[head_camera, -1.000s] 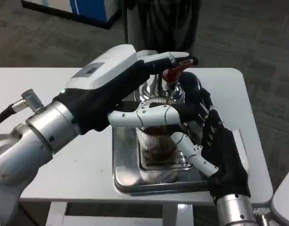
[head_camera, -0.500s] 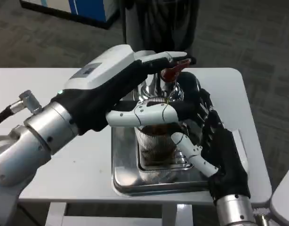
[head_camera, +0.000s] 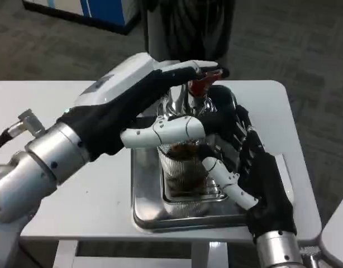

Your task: Grasp the cup under the faucet to collect the drink, then remove the cup.

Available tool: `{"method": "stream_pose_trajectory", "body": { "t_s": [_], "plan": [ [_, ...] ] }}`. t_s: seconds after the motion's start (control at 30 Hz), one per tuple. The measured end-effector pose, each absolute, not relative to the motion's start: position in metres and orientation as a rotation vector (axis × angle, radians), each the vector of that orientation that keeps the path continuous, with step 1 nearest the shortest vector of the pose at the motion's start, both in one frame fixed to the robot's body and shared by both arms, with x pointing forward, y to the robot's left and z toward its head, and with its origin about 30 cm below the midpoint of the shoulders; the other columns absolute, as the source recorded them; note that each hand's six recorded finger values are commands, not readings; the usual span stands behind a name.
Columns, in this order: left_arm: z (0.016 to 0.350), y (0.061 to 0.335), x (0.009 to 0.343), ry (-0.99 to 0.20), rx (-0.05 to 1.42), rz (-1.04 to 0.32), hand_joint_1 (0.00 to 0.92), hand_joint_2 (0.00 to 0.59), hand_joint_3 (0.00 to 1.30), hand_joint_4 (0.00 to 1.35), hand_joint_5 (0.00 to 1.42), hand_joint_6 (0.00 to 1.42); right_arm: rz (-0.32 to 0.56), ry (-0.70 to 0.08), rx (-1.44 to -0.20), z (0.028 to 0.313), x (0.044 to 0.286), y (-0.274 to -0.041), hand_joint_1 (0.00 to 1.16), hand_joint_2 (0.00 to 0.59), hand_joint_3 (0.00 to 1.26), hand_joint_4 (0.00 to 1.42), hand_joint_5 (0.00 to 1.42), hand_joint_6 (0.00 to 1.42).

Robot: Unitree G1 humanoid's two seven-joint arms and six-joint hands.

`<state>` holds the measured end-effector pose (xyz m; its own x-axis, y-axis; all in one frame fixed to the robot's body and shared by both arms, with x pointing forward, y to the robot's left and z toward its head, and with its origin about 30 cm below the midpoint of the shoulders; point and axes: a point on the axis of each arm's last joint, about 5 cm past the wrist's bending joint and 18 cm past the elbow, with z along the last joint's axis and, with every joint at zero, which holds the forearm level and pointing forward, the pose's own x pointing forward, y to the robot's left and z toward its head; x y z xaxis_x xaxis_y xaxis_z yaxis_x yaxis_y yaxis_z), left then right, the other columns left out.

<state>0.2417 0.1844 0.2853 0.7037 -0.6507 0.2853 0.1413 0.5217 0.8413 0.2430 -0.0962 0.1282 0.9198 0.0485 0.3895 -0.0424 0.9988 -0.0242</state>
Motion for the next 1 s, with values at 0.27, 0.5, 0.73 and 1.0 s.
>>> {"method": "stream_pose_trajectory", "body": {
  "t_s": [0.27,0.5,0.73,1.0],
  "plan": [
    [0.279,0.191,0.243,-0.591,0.784,-0.513,0.0,0.107,0.24,0.18,0.16,0.0,0.047,-0.401,-0.015,0.128,0.243,-0.096,0.64,0.204,0.06,0.14,0.18,0.21],
    [0.263,0.203,0.241,-0.477,0.7,-0.463,0.0,0.096,0.07,0.0,0.1,0.0,0.046,-0.4,-0.015,0.128,0.243,-0.096,0.64,0.204,0.06,0.14,0.18,0.21],
    [0.256,0.206,0.239,-0.472,0.637,-0.411,0.0,0.092,0.0,0.0,0.06,0.0,0.045,-0.404,-0.015,0.129,0.243,-0.096,0.63,0.21,0.06,0.15,0.18,0.21],
    [0.257,0.21,0.23,-0.477,0.581,-0.366,0.0,0.086,0.0,0.0,0.01,0.0,0.046,-0.406,-0.014,0.129,0.243,-0.096,0.63,0.212,0.06,0.15,0.18,0.21]
  ]
}}
